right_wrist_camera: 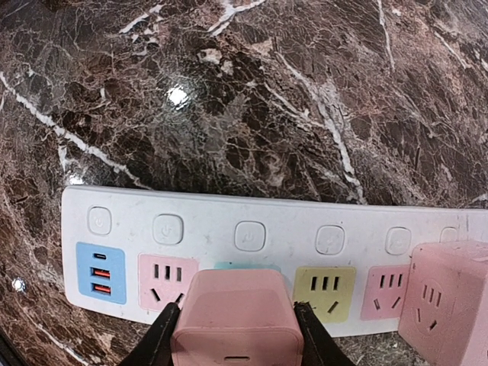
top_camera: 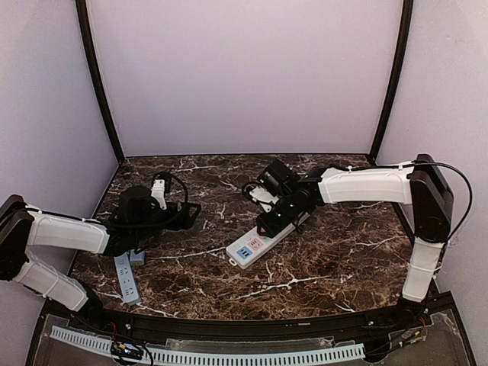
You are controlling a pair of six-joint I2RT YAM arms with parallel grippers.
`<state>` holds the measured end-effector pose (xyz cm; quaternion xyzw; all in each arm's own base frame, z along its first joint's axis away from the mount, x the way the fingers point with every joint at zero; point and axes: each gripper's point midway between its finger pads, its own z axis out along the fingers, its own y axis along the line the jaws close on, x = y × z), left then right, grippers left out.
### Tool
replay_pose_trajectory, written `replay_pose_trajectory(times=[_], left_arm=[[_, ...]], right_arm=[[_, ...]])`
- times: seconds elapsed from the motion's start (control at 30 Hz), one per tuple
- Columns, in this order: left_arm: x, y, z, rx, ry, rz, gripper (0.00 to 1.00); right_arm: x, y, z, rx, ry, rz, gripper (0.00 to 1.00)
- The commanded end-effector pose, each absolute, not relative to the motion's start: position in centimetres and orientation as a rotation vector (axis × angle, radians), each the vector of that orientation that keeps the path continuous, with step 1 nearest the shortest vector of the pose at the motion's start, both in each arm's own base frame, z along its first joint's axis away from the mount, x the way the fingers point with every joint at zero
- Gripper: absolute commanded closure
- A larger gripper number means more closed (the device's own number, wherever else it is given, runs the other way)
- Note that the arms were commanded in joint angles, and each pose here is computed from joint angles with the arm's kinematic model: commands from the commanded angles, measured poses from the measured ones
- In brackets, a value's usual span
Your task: Insert the plug
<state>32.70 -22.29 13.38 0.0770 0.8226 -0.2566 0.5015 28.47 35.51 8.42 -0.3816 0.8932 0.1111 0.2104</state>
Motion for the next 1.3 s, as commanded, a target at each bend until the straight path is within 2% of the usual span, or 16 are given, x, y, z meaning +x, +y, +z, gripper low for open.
replay_pose_trajectory(times=[0.0, 0.6, 1.27], left_arm=[[32.3, -22.0, 14.1, 0.194, 1.958, -0.620, 0.04], [32.1, -22.4, 14.2, 0.200, 1.959, -0.654, 0.04], [32.0, -22.5, 14.1, 0.203, 1.965, -0.657, 0.04]], right_arm=[[29.3, 35.6, 8.4, -1.027, 2.487, 0.287, 1.00], [29.2, 34.3, 6.8, -1.018, 2.547, 0.199, 1.00], [29.8, 32.6, 2.3, -0.993, 2.719, 0.039, 1.00]])
